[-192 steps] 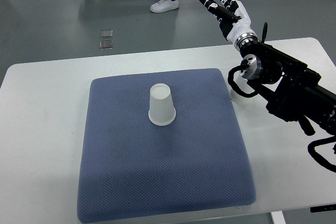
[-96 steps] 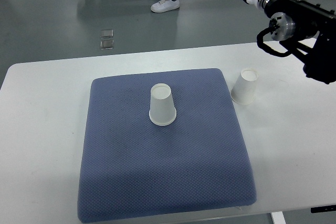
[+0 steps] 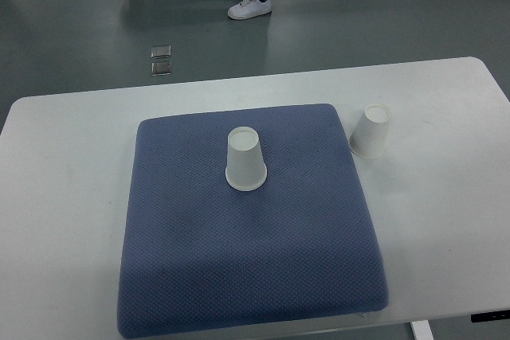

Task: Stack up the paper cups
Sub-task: 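Lower the right hand over the white cup beside the pad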

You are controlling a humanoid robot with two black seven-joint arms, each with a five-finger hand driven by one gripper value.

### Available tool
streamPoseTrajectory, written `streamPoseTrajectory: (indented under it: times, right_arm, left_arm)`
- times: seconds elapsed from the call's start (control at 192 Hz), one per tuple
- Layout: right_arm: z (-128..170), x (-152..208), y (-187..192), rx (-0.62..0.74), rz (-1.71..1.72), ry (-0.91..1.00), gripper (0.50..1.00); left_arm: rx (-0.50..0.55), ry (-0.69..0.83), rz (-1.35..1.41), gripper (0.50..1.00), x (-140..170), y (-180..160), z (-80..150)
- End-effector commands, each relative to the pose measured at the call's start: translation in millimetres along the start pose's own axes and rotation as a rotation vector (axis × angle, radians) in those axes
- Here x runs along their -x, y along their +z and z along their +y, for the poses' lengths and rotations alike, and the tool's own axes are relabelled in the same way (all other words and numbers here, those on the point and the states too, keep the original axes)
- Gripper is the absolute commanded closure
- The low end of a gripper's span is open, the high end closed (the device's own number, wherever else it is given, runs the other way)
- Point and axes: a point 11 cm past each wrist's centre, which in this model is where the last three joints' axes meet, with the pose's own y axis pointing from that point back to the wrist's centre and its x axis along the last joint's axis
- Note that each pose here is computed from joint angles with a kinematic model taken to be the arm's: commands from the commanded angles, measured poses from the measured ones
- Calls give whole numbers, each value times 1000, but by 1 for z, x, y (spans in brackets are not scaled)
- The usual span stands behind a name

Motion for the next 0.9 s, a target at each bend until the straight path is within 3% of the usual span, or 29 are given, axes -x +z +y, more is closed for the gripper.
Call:
streamPoseTrajectory:
  times: [0.0,0.563,0.897]
  right_arm:
    - [0,9,8,36,147,-59,605]
    - [-13,102,73,94,681,-324,605]
    - [-6,122,105,99,833,-350,605]
  left_arm:
    - [0,0,-1,500,0,0,0]
    - [0,0,1,500,0,0,0]
    - [0,0,-1,500,0,0,0]
